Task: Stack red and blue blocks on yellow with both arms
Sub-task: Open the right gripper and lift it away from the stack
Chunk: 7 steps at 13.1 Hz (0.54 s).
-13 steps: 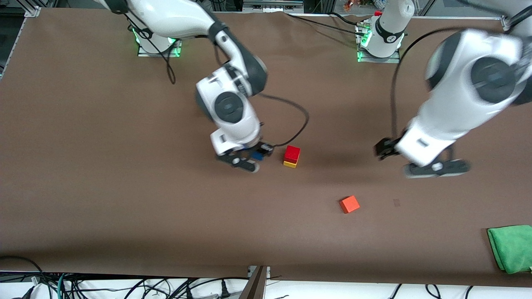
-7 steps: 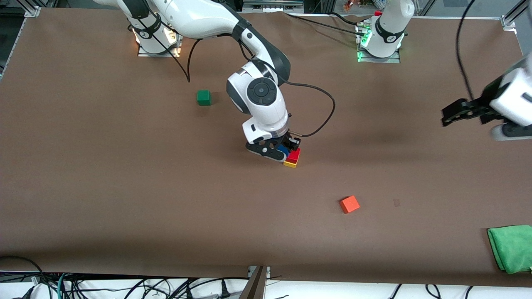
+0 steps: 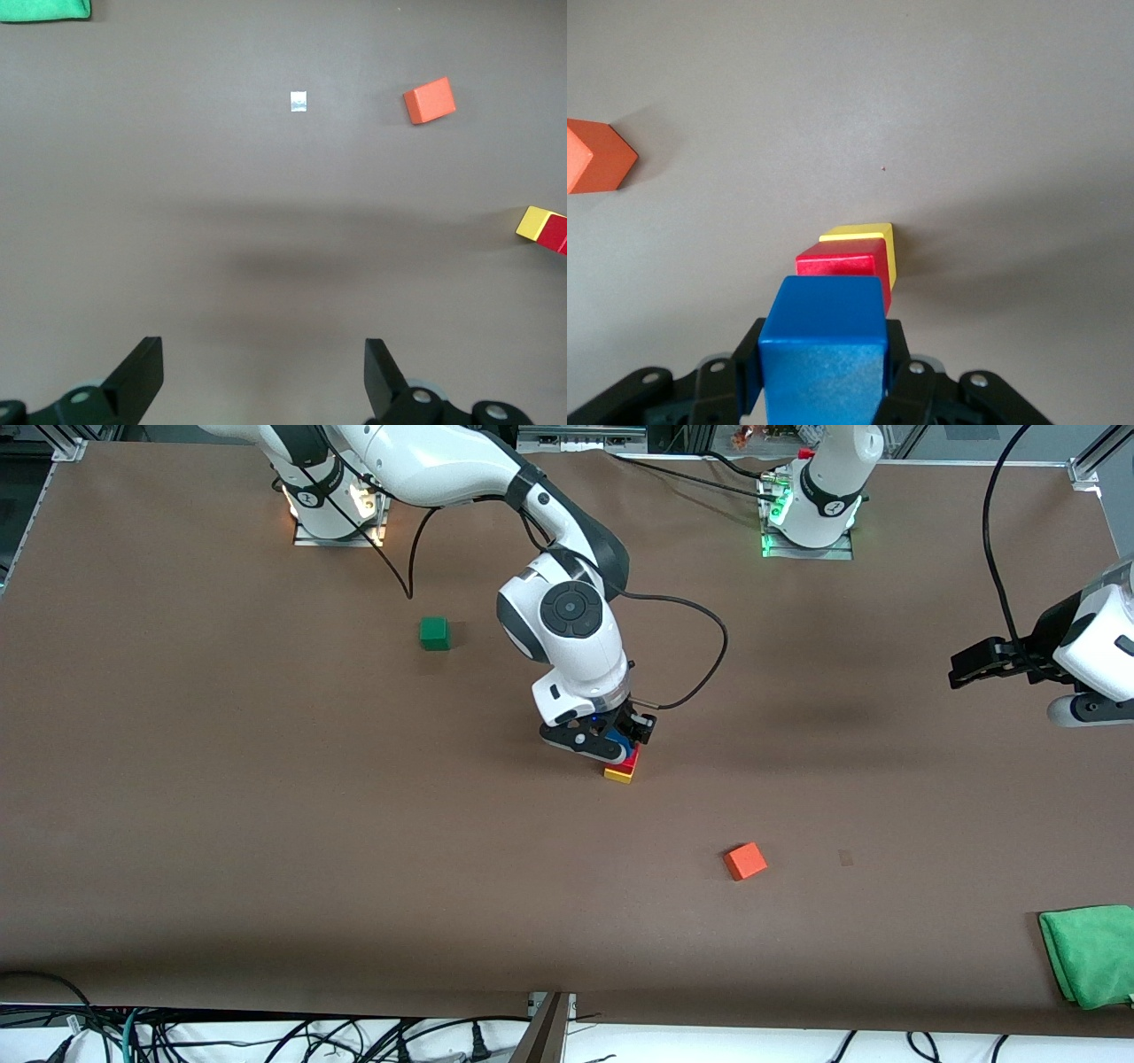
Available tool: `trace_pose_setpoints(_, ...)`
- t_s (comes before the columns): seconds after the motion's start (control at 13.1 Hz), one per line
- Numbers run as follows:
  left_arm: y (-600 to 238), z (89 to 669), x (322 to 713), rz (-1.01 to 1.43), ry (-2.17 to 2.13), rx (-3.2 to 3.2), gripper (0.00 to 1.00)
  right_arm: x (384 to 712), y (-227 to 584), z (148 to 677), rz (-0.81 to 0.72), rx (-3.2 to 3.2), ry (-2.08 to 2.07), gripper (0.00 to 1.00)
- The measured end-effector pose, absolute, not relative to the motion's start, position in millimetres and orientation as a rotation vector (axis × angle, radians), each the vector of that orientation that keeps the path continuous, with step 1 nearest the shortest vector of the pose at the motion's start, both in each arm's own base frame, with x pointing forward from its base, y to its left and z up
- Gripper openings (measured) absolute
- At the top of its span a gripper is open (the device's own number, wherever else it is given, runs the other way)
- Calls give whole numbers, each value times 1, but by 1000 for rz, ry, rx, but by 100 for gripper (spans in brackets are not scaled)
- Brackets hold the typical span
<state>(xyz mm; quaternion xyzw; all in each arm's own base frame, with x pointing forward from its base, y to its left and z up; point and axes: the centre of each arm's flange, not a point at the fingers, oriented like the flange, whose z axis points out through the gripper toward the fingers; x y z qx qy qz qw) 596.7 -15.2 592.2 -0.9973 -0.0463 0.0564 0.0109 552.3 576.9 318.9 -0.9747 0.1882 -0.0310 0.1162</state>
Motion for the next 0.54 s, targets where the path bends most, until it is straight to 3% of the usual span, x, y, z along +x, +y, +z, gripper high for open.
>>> trace_pose_setpoints(0.54, -16, 592, 597, 173, -143, -3112, 100, 552, 582, 305, -112, -2839, 558, 55)
